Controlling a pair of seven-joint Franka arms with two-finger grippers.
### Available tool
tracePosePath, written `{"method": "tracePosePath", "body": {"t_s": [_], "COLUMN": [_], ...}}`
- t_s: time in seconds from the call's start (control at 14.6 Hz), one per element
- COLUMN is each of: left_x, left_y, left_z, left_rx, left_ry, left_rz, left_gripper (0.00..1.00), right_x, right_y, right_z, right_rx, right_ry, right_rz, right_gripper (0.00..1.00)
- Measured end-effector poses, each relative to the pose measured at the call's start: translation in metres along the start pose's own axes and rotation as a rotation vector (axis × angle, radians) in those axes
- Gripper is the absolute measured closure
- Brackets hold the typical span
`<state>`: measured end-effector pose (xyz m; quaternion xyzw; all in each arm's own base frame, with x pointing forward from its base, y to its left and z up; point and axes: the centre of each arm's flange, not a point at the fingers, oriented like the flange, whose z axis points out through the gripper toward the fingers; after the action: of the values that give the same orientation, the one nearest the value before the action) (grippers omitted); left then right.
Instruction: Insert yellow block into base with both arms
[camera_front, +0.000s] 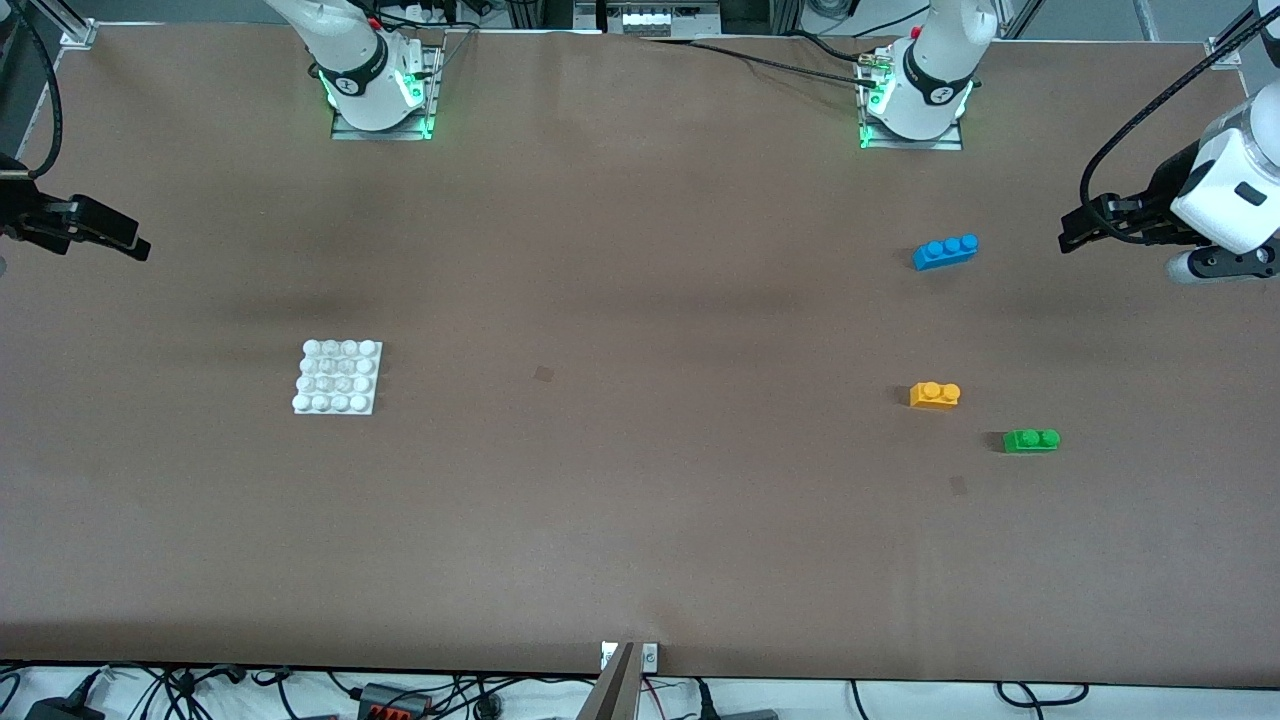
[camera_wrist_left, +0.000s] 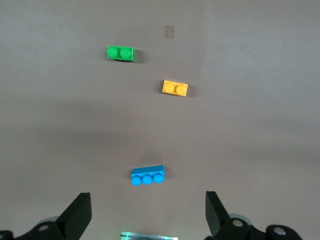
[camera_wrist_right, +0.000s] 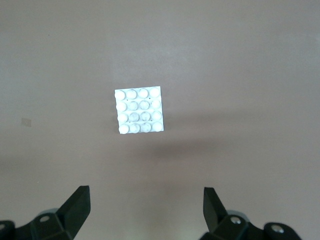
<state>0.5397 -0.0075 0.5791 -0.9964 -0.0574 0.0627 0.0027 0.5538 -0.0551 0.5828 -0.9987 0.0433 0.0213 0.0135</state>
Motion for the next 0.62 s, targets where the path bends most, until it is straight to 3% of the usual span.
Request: {"method": "tracePosePath", "body": {"t_s": [0.62], "left_x": [0.0004], "left_y": [-0.0002], "left_z": [0.0006], "left_rx": [0.0], "left_ry": [-0.001], "left_rz": [0.0], "left_gripper": [0.0], "right_x": [-0.0004], "right_y": [-0.0017], "right_z": [0.0018], "right_rx": [-0.001], "right_ry": [-0.009], "right_rz": [-0.003], "right_gripper": [0.0]}}
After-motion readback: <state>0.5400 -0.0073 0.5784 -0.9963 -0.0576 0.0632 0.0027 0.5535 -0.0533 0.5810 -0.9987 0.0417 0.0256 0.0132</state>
